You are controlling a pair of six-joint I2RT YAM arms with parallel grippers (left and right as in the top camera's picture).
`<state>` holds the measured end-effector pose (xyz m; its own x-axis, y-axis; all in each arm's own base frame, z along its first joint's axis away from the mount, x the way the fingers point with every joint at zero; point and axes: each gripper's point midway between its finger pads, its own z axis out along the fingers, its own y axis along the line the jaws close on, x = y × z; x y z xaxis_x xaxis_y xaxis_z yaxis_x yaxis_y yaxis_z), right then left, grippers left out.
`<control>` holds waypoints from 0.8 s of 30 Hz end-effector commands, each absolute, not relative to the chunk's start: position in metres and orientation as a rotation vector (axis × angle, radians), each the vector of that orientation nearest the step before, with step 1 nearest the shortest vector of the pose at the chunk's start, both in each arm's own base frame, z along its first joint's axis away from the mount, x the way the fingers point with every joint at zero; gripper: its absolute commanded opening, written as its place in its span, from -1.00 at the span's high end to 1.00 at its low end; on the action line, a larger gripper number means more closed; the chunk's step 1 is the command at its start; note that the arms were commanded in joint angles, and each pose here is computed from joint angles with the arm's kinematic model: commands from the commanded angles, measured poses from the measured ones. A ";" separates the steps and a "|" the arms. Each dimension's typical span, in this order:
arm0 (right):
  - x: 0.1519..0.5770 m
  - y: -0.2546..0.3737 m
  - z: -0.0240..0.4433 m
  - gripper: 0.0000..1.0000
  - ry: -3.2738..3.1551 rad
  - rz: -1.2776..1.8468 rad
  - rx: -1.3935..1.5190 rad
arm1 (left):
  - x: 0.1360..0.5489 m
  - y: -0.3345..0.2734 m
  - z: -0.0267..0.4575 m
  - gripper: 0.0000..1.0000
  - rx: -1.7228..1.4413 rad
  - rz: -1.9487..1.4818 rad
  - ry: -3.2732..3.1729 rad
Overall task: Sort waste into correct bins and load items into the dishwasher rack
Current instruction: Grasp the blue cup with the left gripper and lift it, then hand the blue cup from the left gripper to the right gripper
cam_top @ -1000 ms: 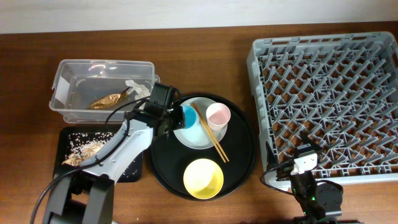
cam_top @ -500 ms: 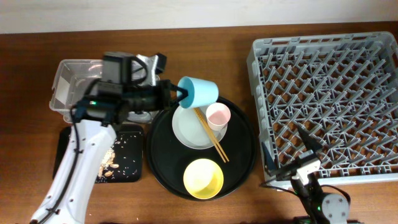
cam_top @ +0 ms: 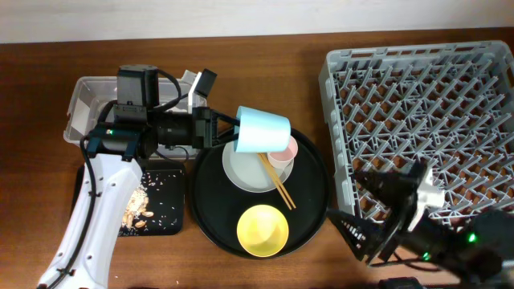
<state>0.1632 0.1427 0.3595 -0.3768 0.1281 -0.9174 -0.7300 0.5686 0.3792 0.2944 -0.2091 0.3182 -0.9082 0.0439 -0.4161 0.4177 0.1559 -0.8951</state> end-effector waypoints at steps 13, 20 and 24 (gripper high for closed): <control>0.196 0.171 0.353 -0.98 1.837 1.390 -0.597 | 0.223 -0.270 0.351 0.99 0.943 -2.056 1.914; 0.178 0.196 0.383 -0.71 1.666 1.514 -0.819 | 0.229 -0.273 0.347 0.99 0.929 -1.999 1.930; 0.173 0.200 0.382 -0.48 1.668 1.533 -0.836 | 0.229 -0.273 0.347 0.99 0.930 -1.998 1.929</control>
<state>0.1883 0.1938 0.3747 -0.5446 0.0323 -0.8381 -0.8260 0.1529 0.5426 0.2273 -0.2722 0.3463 -0.7916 0.2792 -0.5436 0.5298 -0.1299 -0.8381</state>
